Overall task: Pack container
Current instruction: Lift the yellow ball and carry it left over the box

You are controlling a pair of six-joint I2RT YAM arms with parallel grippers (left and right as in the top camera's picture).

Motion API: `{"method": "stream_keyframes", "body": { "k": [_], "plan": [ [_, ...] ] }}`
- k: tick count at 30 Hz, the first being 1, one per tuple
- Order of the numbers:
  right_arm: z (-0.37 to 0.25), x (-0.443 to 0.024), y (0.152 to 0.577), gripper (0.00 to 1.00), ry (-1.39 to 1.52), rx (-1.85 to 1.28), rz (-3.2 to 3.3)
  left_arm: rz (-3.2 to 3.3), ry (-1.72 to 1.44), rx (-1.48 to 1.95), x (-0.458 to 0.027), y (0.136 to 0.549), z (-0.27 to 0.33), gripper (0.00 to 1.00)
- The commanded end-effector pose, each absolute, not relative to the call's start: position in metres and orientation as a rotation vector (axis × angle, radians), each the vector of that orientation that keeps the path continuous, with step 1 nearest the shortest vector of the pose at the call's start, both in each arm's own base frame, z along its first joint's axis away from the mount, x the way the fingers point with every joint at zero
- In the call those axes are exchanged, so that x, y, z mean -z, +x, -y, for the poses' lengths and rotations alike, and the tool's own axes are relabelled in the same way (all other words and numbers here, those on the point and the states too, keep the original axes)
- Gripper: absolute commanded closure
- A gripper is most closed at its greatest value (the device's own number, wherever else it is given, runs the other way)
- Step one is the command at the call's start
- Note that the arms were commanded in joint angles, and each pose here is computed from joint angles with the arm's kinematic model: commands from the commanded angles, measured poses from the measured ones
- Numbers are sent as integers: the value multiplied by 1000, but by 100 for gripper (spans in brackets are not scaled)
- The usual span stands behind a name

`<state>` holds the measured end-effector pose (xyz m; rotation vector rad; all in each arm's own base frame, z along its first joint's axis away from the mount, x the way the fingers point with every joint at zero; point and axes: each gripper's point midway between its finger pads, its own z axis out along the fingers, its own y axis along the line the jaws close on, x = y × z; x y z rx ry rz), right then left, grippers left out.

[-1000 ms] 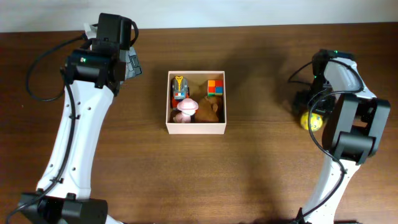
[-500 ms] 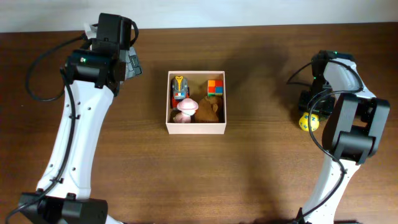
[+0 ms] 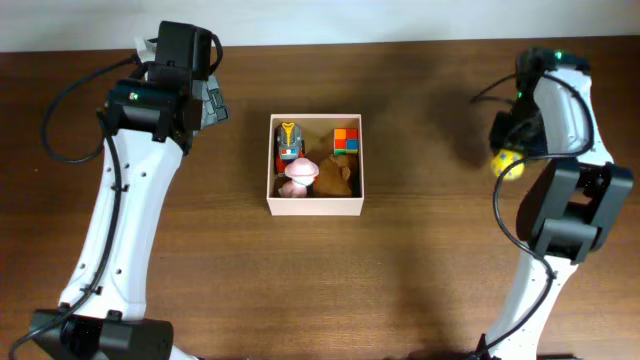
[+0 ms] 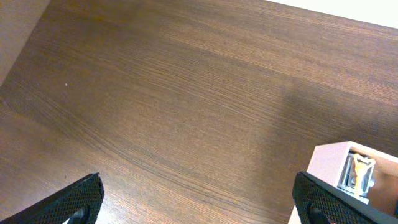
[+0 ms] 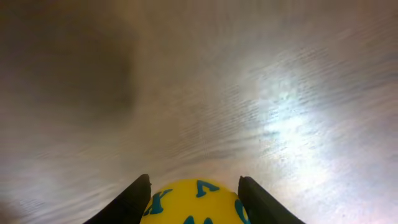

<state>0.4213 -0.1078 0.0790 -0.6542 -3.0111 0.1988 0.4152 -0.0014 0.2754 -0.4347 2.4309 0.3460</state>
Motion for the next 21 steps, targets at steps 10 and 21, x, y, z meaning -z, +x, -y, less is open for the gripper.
{"method": "stream_keyframes", "body": {
  "k": [10, 21],
  "plan": [
    [-31, -160, 482, 62, -135, 73, 3347, -2431, -451, -343, -274, 416, 1, 1],
    [-162, -175, 478, 61, 550, 207, 3396, -2431, -451, -343, -274, 416, 1, 1]
  ]
}}
